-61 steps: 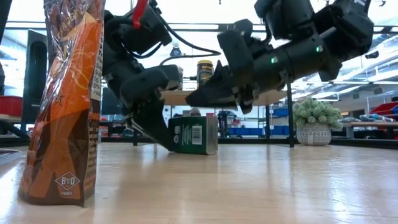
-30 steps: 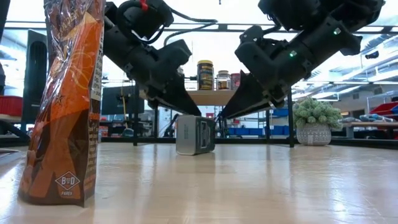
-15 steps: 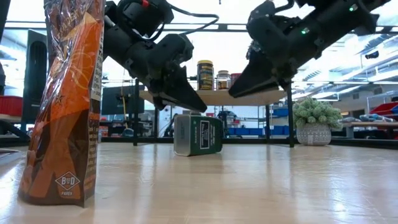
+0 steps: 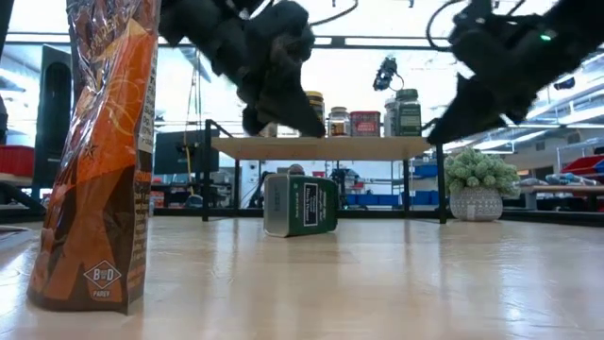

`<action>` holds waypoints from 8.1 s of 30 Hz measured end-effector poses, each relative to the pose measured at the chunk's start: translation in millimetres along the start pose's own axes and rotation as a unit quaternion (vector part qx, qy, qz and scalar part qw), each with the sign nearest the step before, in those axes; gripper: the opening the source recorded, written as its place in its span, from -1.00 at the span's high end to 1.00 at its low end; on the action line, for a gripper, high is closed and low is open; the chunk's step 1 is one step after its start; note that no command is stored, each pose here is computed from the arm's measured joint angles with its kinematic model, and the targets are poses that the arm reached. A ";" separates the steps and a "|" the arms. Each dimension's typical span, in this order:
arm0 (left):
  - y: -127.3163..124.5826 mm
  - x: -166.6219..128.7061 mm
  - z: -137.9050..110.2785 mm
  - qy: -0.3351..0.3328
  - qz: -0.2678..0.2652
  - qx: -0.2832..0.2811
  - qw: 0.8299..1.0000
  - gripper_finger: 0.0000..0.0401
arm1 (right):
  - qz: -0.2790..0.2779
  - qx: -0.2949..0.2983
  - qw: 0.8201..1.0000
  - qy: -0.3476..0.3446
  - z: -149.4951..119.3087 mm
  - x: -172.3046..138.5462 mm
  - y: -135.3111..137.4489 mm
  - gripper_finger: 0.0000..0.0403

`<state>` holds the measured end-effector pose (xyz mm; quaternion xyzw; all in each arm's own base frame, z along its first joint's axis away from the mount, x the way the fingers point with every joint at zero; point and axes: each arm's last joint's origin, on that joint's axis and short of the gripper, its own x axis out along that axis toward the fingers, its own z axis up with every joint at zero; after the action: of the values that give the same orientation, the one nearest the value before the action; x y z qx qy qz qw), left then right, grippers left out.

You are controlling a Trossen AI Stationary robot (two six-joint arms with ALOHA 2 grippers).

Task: Shelf spices
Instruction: Put the green seasoning can on the shelf aligned with the other red seasoning can

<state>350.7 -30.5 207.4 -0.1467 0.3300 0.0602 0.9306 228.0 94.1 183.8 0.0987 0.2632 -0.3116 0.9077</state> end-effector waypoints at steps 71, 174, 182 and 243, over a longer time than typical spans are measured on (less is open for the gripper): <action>-17.2 -16.3 52.9 -0.083 0.046 -0.025 0.995 -0.04 | 0.011 0.001 1.000 0.009 -27.2 -7.8 -9.9 0.60; -38.2 -22.3 35.1 -0.055 0.089 0.018 0.994 0.51 | 0.099 0.024 0.995 -0.017 4.6 -40.6 -9.6 0.60; -58.3 -27.0 34.4 -0.168 0.070 0.075 0.980 0.51 | 0.101 0.020 0.994 -0.045 3.9 -51.1 -8.5 0.60; -26.7 -22.5 -8.9 -0.348 -0.150 0.066 0.923 0.51 | 0.280 -0.001 0.944 -0.174 75.7 -40.2 -7.4 -0.30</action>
<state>333.6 -59.0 221.3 -0.1030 -0.0376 -0.0550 0.9925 228.1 82.9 269.1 0.1113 0.0635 -0.0571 0.9901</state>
